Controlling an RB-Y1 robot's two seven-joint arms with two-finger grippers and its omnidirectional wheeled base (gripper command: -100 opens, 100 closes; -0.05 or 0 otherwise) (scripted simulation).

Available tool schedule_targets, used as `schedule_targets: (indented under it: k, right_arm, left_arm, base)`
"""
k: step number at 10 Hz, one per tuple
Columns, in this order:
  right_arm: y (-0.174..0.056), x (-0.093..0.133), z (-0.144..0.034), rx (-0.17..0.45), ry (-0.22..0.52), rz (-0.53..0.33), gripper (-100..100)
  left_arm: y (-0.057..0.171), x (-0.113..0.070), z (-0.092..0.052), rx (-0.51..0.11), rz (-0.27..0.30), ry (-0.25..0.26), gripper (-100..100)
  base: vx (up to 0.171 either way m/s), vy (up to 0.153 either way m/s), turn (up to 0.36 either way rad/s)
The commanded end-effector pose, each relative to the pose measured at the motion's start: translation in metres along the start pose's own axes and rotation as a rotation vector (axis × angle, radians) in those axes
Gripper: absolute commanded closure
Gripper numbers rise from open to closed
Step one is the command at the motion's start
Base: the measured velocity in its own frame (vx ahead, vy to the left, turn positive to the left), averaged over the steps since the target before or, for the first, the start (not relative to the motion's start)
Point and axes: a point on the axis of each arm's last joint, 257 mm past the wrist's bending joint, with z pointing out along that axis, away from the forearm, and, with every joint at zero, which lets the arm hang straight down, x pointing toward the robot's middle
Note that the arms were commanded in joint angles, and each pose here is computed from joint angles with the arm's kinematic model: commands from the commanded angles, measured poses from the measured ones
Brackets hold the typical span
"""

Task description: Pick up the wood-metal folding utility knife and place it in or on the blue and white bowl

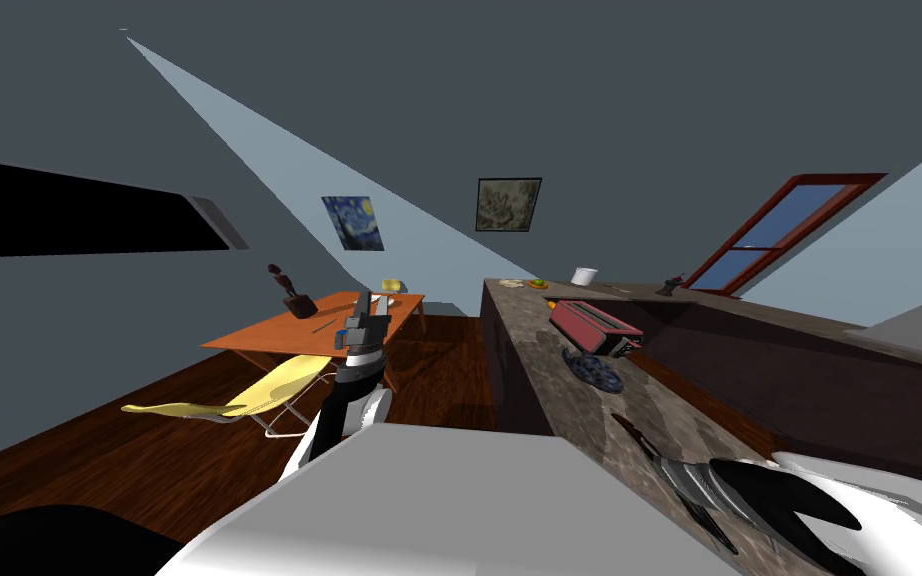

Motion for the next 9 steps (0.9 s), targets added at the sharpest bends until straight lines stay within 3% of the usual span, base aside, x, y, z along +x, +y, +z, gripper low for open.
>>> schedule_targets:
  k: [1,3,4,5,9]
  right_arm:
    - [0.000,0.000,0.000,0.000,0.000,0.000,100]
    - [0.000,0.000,0.000,0.000,0.000,0.000,100]
    - [0.000,0.000,0.000,0.000,0.000,0.000,0]
    - [0.004,-0.008,-0.003,-0.003,-0.002,-0.007,100]
    - [0.009,-0.021,-0.007,-0.008,-0.003,-0.021,100]
  left_arm:
    - [0.000,0.000,0.000,0.000,0.000,0.000,0]
    - [0.000,0.000,0.000,0.000,0.000,0.000,0]
    - [0.000,0.000,0.000,0.000,0.000,0.000,0]
    - [0.000,0.000,0.000,0.000,0.000,0.000,0]
    - [0.000,0.000,0.000,0.000,0.000,0.000,0]
  base:
    - [0.000,0.000,0.000]
    - [0.000,0.000,0.000]
    - [0.000,0.000,0.000]
    - [-0.017,-0.002,-0.154]
    - [-0.018,-0.003,-0.033]
